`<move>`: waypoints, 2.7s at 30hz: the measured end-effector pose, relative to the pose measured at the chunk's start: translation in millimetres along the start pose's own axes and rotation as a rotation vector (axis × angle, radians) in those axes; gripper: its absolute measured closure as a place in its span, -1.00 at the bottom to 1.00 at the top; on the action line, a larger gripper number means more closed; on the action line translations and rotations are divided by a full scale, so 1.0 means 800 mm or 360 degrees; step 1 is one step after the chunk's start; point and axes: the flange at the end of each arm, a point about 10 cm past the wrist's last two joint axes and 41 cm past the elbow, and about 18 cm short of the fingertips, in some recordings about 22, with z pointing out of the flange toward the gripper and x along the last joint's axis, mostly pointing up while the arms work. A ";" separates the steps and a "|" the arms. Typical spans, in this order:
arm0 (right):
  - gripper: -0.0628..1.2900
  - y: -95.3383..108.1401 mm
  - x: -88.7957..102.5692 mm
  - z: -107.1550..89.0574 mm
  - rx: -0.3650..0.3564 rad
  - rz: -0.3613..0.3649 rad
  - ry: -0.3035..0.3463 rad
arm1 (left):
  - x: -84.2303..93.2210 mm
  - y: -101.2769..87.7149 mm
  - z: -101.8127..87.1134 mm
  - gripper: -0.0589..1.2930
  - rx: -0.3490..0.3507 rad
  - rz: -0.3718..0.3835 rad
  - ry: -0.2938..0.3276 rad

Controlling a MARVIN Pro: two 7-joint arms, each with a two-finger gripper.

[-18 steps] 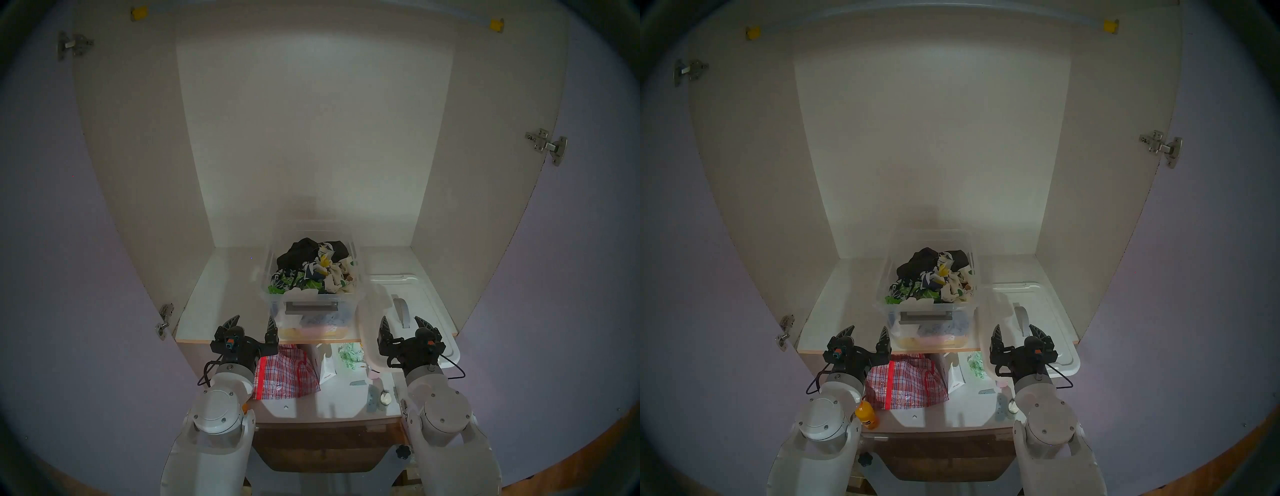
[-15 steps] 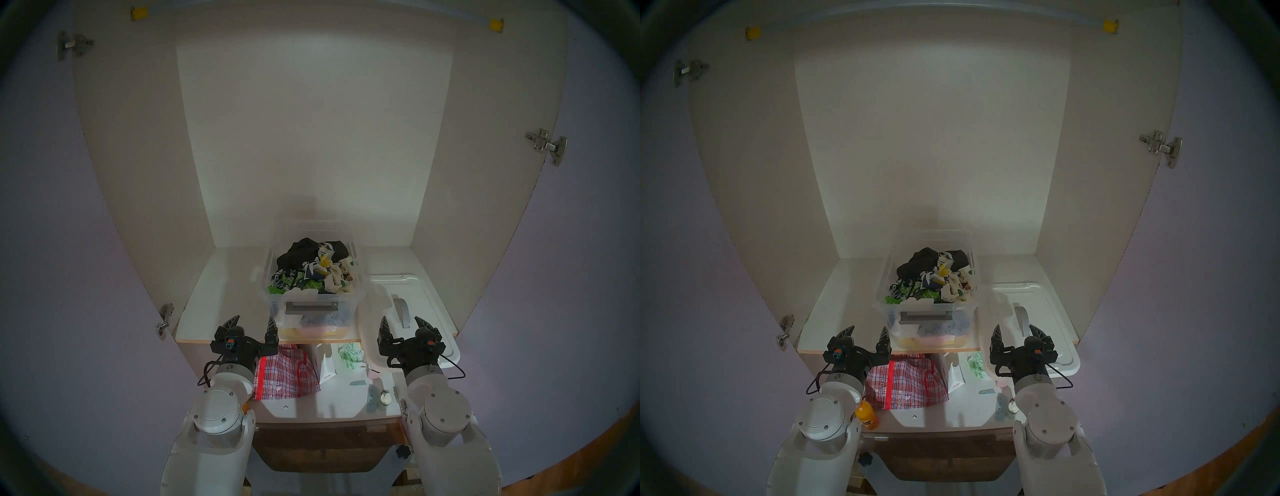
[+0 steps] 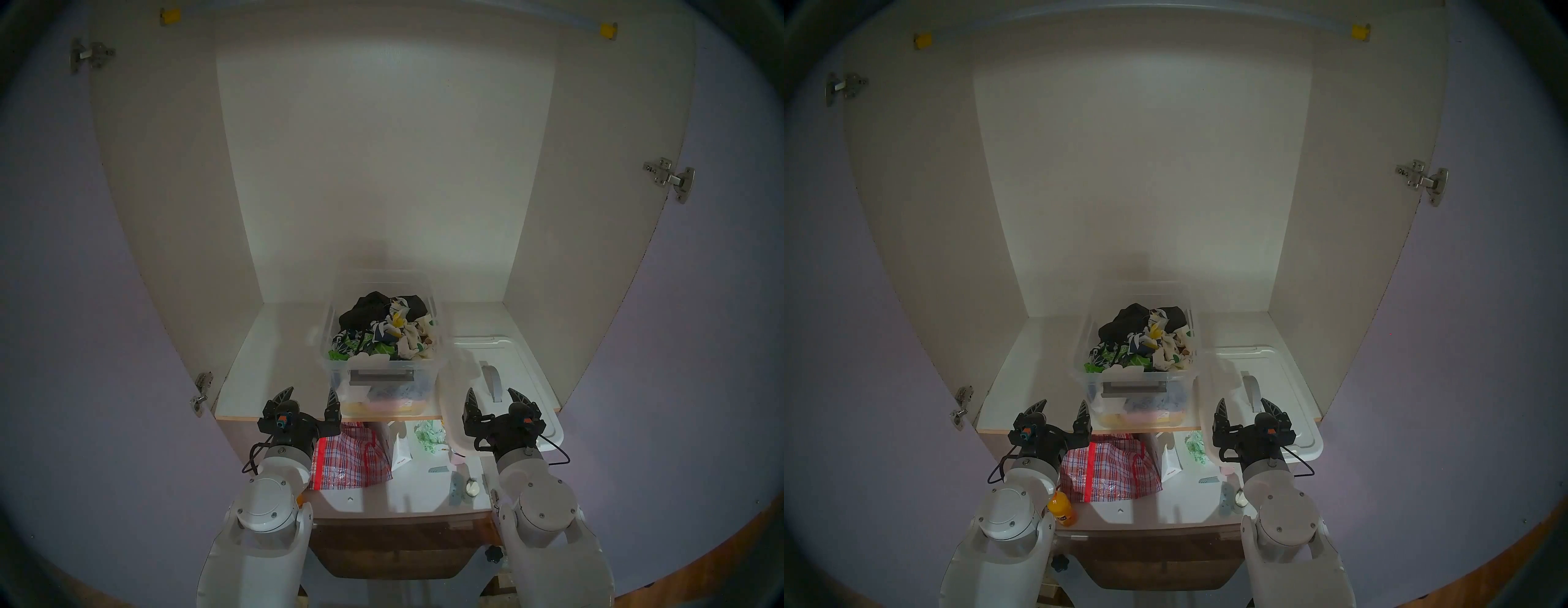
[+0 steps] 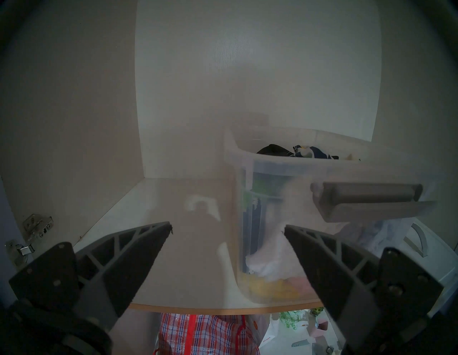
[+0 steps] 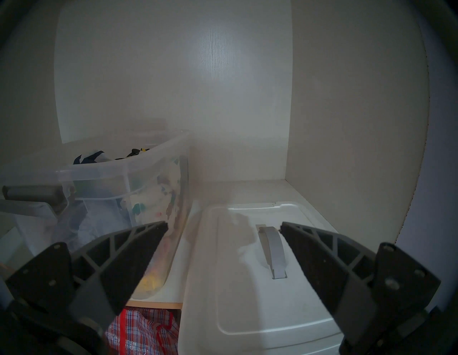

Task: Take clothing out of the storage bin and put the lid back on the bin

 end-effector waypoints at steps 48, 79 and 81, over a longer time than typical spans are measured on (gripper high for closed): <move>-0.94 0.028 -0.026 0.001 -0.0042 -0.0234 0.0046 | -0.003 -0.004 -0.003 -0.92 -0.0001 0.0015 -0.0010; -0.94 0.028 -0.026 0.001 -0.0053 -0.0239 0.0054 | 0.028 -0.054 0.012 -0.92 -0.0128 0.0169 0.0022; -0.94 0.028 -0.026 0.001 -0.0053 -0.0239 0.0055 | 0.034 -0.051 0.019 -0.92 -0.0164 0.0172 0.0031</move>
